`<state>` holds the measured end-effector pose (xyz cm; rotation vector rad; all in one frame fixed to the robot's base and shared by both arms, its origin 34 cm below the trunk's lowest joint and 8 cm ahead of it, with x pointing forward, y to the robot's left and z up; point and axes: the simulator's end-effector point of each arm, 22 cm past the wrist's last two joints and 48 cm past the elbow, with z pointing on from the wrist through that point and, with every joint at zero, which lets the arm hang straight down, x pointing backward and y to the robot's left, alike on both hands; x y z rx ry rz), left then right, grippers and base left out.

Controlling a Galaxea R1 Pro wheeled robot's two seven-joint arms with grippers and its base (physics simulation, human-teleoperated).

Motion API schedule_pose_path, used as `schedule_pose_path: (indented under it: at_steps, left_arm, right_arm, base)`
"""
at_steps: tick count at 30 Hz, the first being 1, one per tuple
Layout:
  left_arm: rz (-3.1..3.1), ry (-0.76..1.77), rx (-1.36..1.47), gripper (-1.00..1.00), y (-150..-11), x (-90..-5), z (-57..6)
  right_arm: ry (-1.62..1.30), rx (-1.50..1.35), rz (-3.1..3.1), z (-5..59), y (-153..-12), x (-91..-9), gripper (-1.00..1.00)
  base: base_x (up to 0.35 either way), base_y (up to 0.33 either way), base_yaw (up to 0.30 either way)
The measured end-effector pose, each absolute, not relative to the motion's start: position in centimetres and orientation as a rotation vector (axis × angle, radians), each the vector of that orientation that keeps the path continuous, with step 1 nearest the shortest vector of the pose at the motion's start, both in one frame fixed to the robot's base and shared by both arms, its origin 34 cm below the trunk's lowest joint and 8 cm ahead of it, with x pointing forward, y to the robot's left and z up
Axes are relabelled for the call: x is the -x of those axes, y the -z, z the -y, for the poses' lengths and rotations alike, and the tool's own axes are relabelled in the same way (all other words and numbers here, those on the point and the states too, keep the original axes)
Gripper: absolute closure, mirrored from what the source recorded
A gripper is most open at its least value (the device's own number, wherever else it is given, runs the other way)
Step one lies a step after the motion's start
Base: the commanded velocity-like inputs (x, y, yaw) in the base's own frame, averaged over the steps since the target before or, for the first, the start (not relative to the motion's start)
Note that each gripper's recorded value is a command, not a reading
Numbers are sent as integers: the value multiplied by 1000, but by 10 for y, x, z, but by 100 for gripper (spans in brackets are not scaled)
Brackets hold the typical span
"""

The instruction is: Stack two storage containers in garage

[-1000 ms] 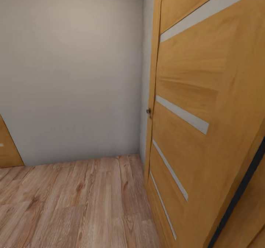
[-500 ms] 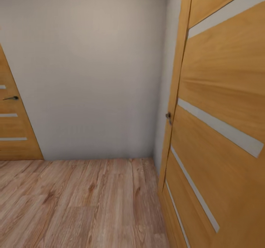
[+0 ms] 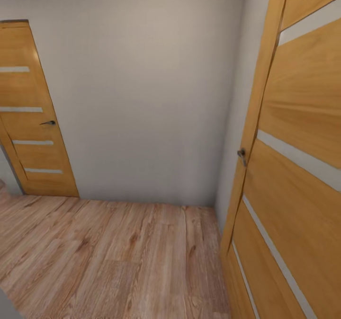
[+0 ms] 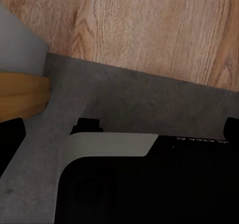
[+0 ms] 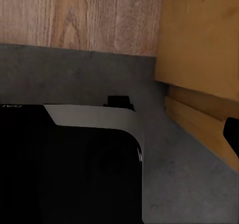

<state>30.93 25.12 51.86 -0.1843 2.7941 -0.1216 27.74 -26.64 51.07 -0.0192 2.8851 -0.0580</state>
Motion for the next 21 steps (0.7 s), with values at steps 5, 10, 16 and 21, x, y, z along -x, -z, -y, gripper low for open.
schedule_pose_path:
  at_steps: [5,10,16,21]
  left_arm:
    - [-2793,122,184,-100,-519,-309,-251]
    - [-2794,123,183,-100,-519,-309,-251]
    - [-2794,125,179,-100,-519,-309,-250]
    - [-2795,125,179,-100,-519,-309,-250]
  right_arm:
    - [55,15,-2885,266,-511,-277,-100]
    - [53,13,-2884,266,-511,-277,-100]
    - [52,13,-2884,266,-511,-277,-100]
    - [52,13,-2884,266,-511,-277,-100]
  base:
    - [0,0,116]
    - [114,0,9]
    - [301,0,1]
    - [320,0,0]
